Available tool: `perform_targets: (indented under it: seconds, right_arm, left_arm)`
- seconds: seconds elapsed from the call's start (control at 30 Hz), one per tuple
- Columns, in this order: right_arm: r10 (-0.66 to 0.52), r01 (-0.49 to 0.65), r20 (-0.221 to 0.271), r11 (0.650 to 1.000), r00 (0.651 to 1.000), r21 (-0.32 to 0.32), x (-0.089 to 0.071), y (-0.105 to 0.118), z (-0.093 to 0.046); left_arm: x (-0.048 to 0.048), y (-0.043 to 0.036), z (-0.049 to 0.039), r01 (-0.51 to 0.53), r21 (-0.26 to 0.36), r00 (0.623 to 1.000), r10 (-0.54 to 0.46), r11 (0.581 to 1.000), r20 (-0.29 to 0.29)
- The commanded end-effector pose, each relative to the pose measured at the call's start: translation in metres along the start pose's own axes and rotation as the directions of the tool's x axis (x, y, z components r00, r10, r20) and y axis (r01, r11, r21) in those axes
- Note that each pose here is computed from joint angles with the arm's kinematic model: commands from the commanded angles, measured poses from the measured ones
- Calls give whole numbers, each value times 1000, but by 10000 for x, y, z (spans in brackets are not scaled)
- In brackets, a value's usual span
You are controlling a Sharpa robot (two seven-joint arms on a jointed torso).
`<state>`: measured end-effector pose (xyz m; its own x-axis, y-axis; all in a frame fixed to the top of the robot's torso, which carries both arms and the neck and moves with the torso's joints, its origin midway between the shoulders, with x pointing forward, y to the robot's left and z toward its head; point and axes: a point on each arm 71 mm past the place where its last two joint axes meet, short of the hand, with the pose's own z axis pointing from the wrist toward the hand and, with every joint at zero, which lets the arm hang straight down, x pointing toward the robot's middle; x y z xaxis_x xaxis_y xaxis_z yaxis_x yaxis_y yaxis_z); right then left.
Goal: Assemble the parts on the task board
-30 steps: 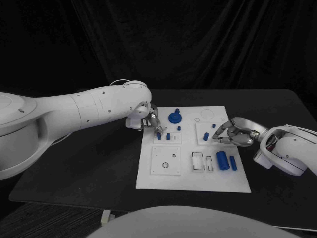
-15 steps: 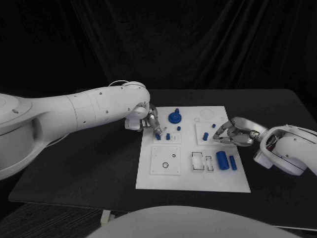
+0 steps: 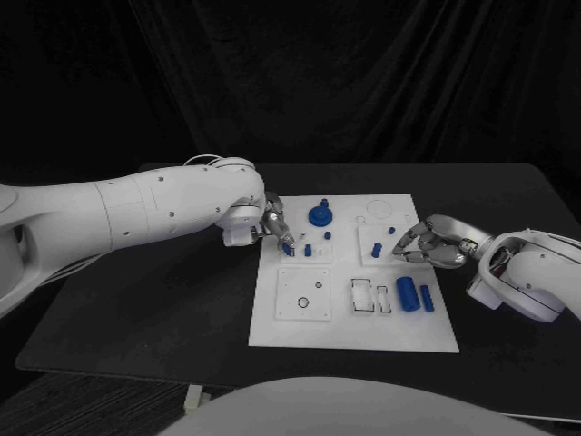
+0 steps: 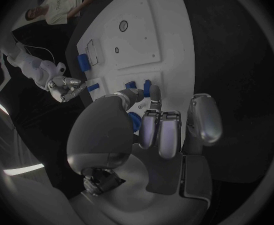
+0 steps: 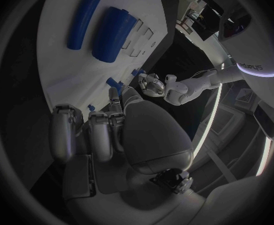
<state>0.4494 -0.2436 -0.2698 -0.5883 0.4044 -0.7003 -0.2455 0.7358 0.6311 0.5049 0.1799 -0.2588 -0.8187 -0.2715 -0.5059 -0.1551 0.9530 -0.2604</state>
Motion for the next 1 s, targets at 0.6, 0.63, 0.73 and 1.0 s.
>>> perform_targets:
  seconds: [0.6, 0.63, 0.73, 1.0]
  right_arm:
    - [-2, 3, 93, 1000, 996, -10, -29, 28, -55]
    - [-1, 3, 98, 1000, 995, -13, -29, 33, -58]
    - [-1, 3, 106, 1000, 994, -18, -29, 43, -66]
    - [1, 2, 115, 1000, 993, -22, -21, 50, -81]
  left_arm:
    - [103, 96, -435, 176, 132, 903, -214, 975, 373]
    - [122, 89, -436, 180, 133, 901, -217, 975, 375]
    - [181, 92, -423, 192, 130, 897, -228, 973, 378]
    - [351, 150, -345, 211, 89, 908, -229, 973, 351]
